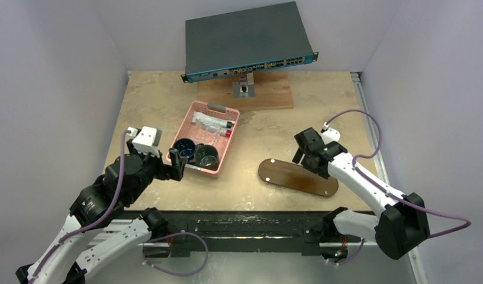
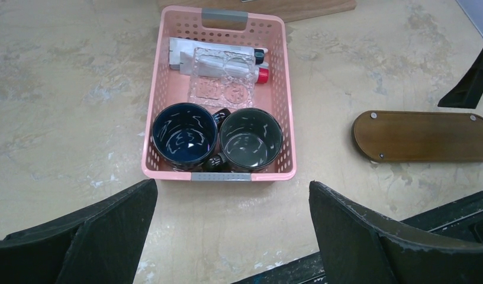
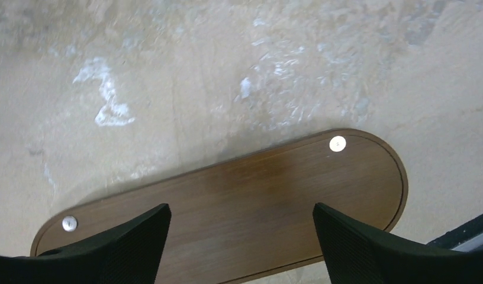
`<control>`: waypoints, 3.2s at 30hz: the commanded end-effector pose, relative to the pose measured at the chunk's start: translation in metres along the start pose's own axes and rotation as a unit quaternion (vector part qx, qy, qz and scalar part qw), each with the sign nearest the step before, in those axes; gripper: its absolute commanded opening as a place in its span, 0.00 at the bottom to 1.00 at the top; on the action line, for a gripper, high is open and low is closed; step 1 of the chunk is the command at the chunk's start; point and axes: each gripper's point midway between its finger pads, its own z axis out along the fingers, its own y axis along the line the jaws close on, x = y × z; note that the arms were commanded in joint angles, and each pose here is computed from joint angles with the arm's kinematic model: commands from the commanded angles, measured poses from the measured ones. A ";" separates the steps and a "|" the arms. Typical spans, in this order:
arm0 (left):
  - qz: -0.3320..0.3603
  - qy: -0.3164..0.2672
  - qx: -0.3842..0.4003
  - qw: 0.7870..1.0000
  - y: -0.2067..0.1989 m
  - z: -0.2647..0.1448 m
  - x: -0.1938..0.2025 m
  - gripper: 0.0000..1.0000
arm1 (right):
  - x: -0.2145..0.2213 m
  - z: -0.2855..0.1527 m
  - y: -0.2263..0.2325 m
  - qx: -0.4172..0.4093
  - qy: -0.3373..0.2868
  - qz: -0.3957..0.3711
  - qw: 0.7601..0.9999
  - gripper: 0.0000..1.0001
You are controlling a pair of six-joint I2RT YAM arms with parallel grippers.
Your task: Prepare toiletry sets of a toothbrush and toothpaste on the tray
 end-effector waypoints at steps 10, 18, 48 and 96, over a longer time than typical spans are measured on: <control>-0.006 -0.012 0.045 0.999 -0.015 -0.003 -0.005 1.00 | -0.039 0.020 -0.078 0.137 -0.030 0.164 0.976 0.99; -0.005 -0.005 0.066 0.998 -0.023 -0.003 -0.003 1.00 | -0.040 0.051 -0.105 0.165 0.002 0.216 0.962 0.99; -0.009 -0.012 0.079 0.997 -0.025 -0.007 -0.004 1.00 | 0.019 0.077 -0.087 0.092 0.108 0.233 0.962 0.96; -0.002 0.004 0.024 1.000 -0.010 0.005 0.001 1.00 | 0.051 0.040 0.048 -0.089 0.107 -0.030 0.990 0.91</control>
